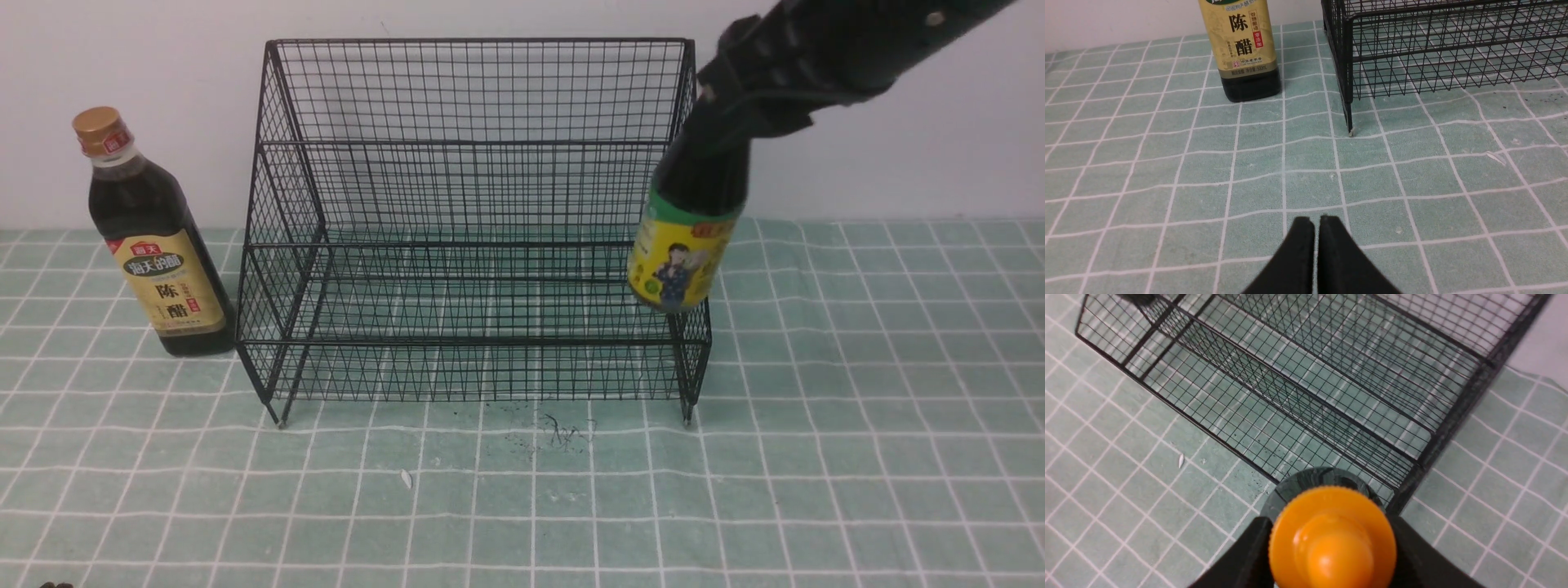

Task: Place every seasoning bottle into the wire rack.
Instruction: Use the right arm to put the condiment bottle back on the shelf

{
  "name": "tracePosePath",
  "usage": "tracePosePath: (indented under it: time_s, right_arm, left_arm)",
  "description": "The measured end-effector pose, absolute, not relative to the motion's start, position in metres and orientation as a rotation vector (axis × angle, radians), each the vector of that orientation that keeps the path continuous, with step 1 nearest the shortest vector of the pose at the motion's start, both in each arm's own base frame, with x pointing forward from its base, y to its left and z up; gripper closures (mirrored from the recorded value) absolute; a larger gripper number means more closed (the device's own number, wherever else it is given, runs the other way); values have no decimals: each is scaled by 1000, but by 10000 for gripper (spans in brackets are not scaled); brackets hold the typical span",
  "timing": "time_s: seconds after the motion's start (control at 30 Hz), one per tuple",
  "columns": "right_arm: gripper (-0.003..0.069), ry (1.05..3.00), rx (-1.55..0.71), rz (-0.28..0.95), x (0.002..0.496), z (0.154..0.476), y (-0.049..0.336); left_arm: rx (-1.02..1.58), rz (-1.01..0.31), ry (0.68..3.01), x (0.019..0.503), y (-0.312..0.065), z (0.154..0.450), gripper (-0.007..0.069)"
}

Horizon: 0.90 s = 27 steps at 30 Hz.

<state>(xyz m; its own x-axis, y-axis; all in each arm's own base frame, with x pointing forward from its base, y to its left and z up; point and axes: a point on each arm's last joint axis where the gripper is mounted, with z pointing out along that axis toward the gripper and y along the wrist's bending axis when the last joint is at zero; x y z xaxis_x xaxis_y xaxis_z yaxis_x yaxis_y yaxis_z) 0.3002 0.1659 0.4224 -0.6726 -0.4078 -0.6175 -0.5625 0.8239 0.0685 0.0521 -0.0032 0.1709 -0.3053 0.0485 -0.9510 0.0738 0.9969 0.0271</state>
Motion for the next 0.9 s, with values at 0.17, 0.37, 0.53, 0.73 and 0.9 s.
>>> tracePosePath:
  time_s: [0.17,0.37,0.53,0.73,0.9]
  right_arm:
    - [351,2466,-735,291,333,392,182]
    - [351,2492,-739,277,349,373,191]
    - [351,2516,-747,241,360,358,194]
    - [351,2567,-765,215,370,337,199]
    - [351,2624,-751,214,377,318,204]
  left_arm:
    - [88,-25,1882,52,-3,171,628]
    - [88,-25,1882,52,-3,171,628]
    - [88,-25,1882,52,-3,171,628]
    - [88,-25,1882,52,-3,171,628]
    - [88,-25,1882,52,-3,171,628]
